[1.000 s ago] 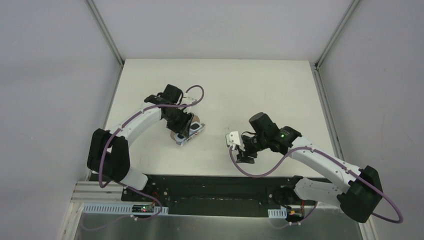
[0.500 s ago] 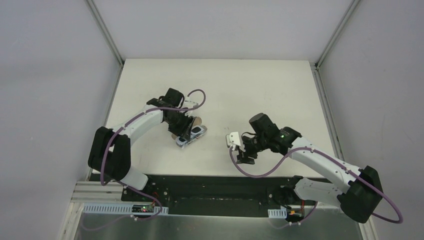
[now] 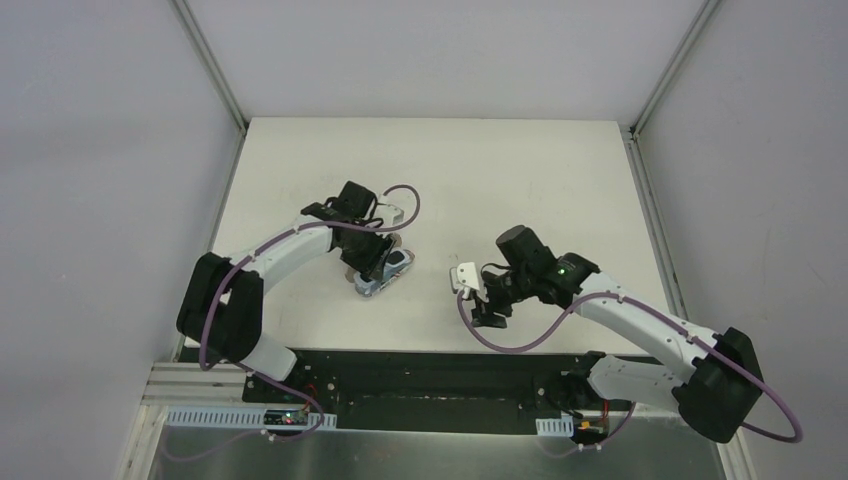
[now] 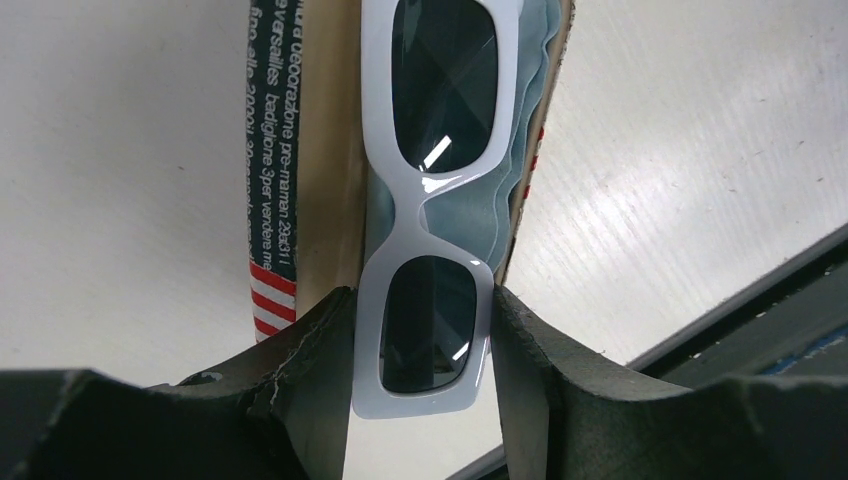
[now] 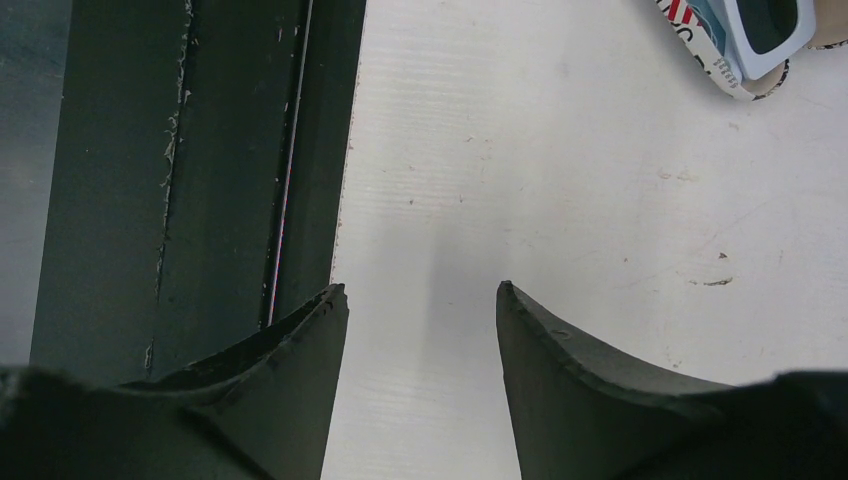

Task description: Organize the sunglasses

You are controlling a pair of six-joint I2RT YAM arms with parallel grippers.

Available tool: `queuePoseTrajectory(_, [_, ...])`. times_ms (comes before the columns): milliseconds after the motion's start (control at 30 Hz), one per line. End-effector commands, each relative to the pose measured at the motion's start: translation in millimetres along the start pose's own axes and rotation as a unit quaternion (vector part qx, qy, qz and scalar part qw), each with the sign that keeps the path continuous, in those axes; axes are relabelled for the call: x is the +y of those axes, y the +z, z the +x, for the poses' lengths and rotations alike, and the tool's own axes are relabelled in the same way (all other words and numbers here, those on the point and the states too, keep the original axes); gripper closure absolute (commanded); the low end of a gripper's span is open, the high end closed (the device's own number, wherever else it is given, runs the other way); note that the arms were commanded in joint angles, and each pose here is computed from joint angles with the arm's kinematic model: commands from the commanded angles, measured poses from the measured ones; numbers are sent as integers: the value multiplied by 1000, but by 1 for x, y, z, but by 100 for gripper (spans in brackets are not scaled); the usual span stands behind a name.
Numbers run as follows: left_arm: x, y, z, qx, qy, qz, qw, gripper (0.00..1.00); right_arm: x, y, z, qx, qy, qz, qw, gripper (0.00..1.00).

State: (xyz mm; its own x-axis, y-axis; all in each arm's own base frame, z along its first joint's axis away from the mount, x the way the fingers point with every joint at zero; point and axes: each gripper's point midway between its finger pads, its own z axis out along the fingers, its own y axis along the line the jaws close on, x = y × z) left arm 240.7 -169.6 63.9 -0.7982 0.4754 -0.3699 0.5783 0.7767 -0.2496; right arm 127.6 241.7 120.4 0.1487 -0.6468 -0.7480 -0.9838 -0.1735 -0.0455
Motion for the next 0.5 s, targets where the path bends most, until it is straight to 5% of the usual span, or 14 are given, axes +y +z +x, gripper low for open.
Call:
queuePoseTrajectory(0, [8,6,-5,-6,48,-41,998,80,-3,2,-12,-26,-8,-3,1000,41])
queuePoseTrajectory(467, [-6,18,-1,15,51,-65,996,65,-26,8,-29,-57,19,36,998,40])
